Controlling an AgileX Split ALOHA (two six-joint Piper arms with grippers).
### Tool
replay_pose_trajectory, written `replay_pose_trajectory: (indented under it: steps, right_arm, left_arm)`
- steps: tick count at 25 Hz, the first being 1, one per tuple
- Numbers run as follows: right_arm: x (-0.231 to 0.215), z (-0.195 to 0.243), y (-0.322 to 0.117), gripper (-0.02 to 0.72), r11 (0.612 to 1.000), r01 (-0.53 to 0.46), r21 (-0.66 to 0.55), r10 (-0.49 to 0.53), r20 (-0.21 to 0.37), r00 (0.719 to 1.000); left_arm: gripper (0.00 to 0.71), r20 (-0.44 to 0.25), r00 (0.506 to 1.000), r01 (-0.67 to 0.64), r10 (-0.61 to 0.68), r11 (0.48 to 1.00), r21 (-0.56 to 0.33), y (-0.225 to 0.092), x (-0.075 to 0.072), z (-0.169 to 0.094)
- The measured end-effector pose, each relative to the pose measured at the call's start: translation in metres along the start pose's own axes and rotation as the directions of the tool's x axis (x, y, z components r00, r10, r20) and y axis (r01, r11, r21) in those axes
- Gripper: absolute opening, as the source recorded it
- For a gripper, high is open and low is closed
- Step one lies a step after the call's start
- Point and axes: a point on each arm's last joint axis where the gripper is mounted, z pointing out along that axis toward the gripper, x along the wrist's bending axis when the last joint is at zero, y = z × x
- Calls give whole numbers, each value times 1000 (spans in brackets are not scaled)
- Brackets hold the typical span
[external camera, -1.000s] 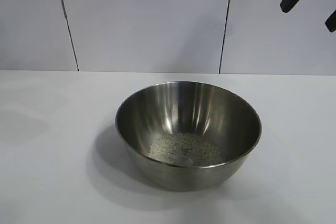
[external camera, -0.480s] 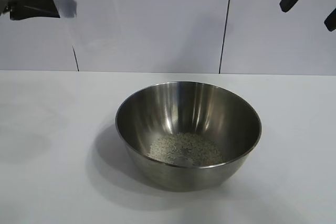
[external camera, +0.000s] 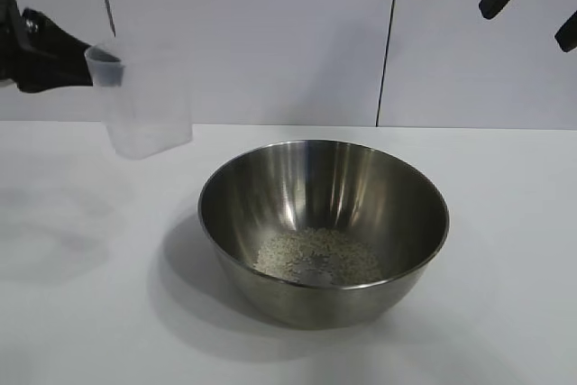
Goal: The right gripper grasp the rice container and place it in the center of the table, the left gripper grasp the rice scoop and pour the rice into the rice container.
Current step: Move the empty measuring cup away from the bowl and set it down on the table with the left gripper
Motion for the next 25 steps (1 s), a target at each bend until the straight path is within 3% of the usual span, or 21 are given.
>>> replay_pose_trajectory:
  steps: [10, 18, 25]
  right_arm:
    - [0, 0, 0, 547, 1000, 2, -1, -2, 0, 1000]
    - [0, 0, 0, 547, 1000, 12, -2, -12, 0, 1000]
    - [0, 0, 0, 547, 1000, 18, -2, -18, 0, 1000]
  left_arm:
    - [9, 6, 998, 62, -62, 998, 4, -39, 33, -3]
    - [9, 41, 998, -43, 42, 998, 41, -61, 36, 10]
    - [9, 72, 997, -33, 25, 993, 114, -92, 38, 25]
